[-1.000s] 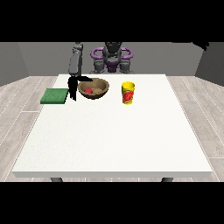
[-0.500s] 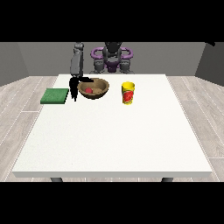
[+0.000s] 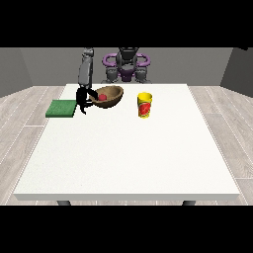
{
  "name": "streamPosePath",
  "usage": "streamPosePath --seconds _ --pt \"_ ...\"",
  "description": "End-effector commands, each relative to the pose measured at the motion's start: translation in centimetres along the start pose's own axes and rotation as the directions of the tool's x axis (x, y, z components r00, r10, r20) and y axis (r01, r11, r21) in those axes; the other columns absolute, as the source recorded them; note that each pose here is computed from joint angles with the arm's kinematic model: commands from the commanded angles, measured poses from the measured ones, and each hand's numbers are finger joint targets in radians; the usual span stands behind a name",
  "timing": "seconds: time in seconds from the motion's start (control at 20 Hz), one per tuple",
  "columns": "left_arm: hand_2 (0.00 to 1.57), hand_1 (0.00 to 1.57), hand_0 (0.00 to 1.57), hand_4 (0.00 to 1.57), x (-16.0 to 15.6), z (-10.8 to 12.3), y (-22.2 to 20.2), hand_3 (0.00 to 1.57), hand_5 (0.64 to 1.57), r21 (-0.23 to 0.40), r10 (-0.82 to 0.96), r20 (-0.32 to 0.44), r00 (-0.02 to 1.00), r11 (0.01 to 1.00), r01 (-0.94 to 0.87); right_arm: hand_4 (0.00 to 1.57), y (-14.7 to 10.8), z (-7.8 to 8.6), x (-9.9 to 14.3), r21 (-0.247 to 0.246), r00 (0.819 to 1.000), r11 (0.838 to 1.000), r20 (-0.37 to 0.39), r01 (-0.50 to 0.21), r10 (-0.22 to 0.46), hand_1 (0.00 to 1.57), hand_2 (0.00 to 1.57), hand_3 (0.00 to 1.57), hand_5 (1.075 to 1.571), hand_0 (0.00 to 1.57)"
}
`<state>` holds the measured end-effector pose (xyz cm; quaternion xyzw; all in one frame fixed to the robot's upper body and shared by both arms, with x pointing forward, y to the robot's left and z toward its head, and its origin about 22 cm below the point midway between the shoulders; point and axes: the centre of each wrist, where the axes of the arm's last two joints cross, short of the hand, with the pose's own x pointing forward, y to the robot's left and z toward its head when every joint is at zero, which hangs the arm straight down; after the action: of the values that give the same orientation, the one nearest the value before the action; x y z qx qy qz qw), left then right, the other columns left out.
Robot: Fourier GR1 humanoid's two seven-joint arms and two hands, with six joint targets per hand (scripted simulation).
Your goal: Pick the cup and pour the ball into the bowl, then pick the bowl and place it on the pad
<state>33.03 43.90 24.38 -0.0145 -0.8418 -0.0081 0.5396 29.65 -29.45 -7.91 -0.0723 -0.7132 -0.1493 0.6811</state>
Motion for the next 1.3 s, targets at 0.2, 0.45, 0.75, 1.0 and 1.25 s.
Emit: streamPosePath --seconds 0.2,0.45,0.75,1.0,1.25 --pt "0.00 0.00 0.00 0.72 -2.9 2.4 3.0 0.00 1.569 0.046 -0.009 -0.098 0.995 0.999 0.014 1.06 -0.5 -3.3 4.0 -0.002 0.964 0.993 -0.242 -0.115 0.111 1.57 1.57 1.57 1.527 1.57" --pt "0.00 0.00 0.00 0.72 -5.3 4.9 5.2 0.00 1.569 0.165 -0.023 -0.169 0.985 0.985 0.051 1.03 1.4 -6.1 8.6 0.058 0.944 0.994 -0.314 -0.089 0.103 1.57 1.57 1.57 1.534 1.57" --pt "0.00 0.00 0.00 0.70 -2.9 4.7 6.9 0.00 1.565 0.167 -0.013 -0.126 0.992 0.985 0.034 0.97 -3.9 -7.7 11.7 0.075 0.928 0.969 -0.278 -0.237 0.249 1.57 1.57 1.57 1.564 1.57" --pt "0.00 0.00 0.00 0.69 -4.3 5.9 7.5 0.00 1.564 0.171 -0.051 -0.101 0.994 0.983 0.068 0.98 -3.8 -8.7 14.1 0.066 0.939 0.960 -0.203 -0.271 0.279 1.57 1.57 1.57 1.570 1.57" --pt "0.00 0.00 0.00 0.70 -2.4 4.6 7.3 0.00 1.557 0.193 -0.093 -0.012 0.996 0.977 0.094 0.98 -7.0 -10.1 16.8 0.044 0.971 0.977 -0.109 -0.211 0.215 1.57 1.57 1.57 1.571 1.57"
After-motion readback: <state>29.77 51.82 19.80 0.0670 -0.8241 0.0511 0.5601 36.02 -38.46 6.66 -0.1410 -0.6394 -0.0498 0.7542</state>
